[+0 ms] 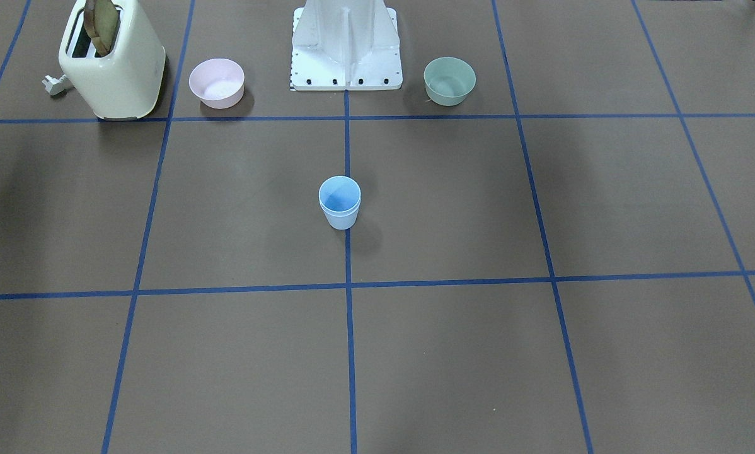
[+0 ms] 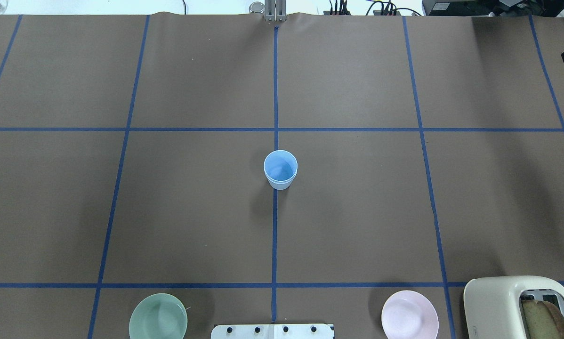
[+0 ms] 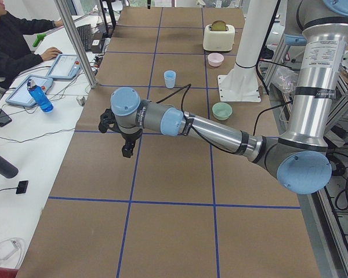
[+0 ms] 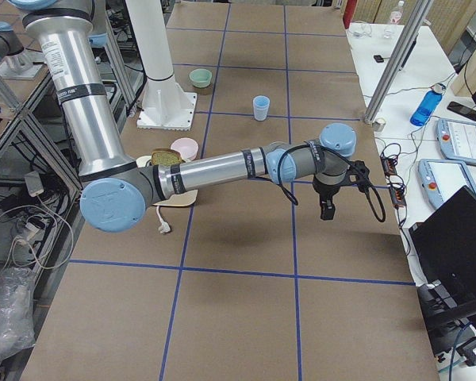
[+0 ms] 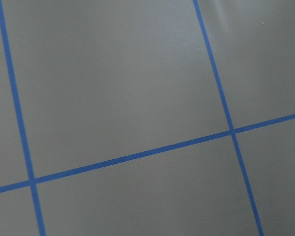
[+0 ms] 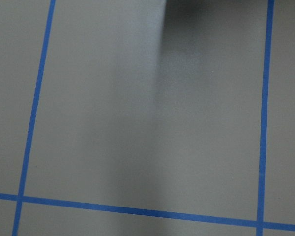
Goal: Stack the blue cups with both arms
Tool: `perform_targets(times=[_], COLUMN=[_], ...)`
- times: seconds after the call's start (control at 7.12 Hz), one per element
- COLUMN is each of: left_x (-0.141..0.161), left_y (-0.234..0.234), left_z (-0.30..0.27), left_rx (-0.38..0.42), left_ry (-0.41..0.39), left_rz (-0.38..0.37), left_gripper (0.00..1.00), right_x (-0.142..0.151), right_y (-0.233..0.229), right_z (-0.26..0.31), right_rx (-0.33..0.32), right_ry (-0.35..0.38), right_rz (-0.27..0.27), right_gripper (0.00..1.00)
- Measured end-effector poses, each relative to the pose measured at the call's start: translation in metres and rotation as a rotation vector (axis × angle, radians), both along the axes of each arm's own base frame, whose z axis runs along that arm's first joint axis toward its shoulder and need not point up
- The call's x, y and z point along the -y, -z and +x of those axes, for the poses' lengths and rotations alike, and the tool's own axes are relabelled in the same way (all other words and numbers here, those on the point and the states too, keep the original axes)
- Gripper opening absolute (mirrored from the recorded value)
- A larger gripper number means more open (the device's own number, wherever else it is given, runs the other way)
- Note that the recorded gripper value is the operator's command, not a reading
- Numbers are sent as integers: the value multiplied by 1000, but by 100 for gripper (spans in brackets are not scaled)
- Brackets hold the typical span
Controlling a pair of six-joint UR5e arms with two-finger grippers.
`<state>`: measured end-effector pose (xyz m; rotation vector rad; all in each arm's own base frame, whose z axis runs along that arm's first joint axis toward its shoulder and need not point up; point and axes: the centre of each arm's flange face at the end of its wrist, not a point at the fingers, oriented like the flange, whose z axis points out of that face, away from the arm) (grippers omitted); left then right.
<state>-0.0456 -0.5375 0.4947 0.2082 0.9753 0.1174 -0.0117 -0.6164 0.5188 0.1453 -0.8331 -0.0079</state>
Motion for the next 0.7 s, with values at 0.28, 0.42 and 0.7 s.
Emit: perform_targets(times=[0.28, 0.42, 0.7], left_x=[0, -1, -1], left_y=[-2, -2, 0], left_z=[-3, -3, -4], left_rx=[5, 6, 6], left_ry=[2, 2, 4], left_rz=[-7, -6, -2], left_gripper=[98, 98, 98], right_x=[-9, -10, -12], right_y=[-14, -17, -23], right_z=[5, 7, 9], right_rx=[-8, -20, -43], right_ry=[-4, -9, -19], right_rz=[-4, 8, 13], right_gripper=[100, 100, 100])
